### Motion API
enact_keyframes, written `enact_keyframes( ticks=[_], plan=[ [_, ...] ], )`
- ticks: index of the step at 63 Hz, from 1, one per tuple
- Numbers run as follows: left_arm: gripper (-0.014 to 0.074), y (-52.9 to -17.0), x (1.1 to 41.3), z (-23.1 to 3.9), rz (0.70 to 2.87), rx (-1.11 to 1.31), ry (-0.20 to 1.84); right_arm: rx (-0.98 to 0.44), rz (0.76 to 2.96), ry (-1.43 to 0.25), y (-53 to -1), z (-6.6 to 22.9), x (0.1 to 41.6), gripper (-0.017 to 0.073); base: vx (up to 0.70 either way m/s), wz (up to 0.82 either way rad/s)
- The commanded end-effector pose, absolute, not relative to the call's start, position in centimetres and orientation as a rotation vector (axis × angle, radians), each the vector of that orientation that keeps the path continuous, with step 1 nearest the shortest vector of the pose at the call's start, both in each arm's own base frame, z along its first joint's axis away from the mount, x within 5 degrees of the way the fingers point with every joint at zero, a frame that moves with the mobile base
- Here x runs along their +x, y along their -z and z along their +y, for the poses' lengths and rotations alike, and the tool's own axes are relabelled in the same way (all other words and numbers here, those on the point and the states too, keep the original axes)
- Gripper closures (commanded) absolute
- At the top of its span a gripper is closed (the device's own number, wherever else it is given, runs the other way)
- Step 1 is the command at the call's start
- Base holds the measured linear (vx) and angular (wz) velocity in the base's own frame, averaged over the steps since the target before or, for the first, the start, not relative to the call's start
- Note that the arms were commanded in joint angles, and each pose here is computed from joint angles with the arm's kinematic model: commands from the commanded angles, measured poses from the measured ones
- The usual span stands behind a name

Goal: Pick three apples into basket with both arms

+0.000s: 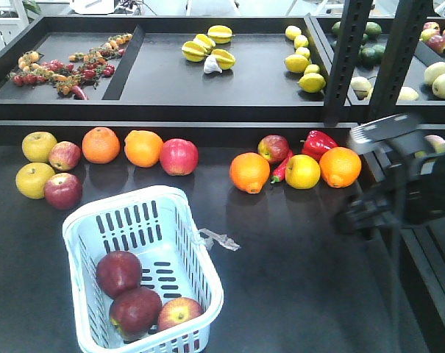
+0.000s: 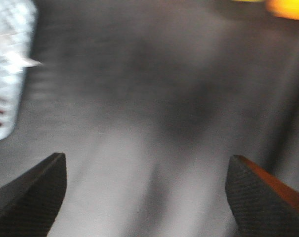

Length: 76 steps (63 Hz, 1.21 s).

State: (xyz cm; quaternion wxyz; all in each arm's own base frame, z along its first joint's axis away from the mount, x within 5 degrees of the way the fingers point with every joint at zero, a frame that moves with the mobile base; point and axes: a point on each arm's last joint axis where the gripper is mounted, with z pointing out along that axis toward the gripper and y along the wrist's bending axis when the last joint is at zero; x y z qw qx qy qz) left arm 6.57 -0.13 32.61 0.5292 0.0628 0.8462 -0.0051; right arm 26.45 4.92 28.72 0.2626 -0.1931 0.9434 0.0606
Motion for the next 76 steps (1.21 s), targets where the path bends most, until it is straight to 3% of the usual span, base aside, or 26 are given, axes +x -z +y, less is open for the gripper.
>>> enact_keyframes(
  ticks=[1,12,46,76],
  plan=[
    [0.0025,-33.8,6.8,-0.3,1.943,0.150,0.031,-0.432,2.469,-0.100,-31.2,2.9,25.0,-0.0047,0.00,0.00],
    [0.0025,-33.8,6.8,-0.3,1.943,0.150,0.031,-0.332,2.447,-0.058,-30.9,0.9,21.8,-0.0040,0.00,0.00],
    [0.0025,-33.8,6.8,-0.3,1.943,0.150,0.031,-0.276,2.195,-0.022,-32.7,1.0,13.6,-0.0035,0.00,0.00],
    [0.0025,-33.8,6.8,-0.3,1.943,0.150,0.031,-0.266,2.110,-0.012,-33.8,1.0,11.8,-0.0035,0.00,0.00]
  ],
)
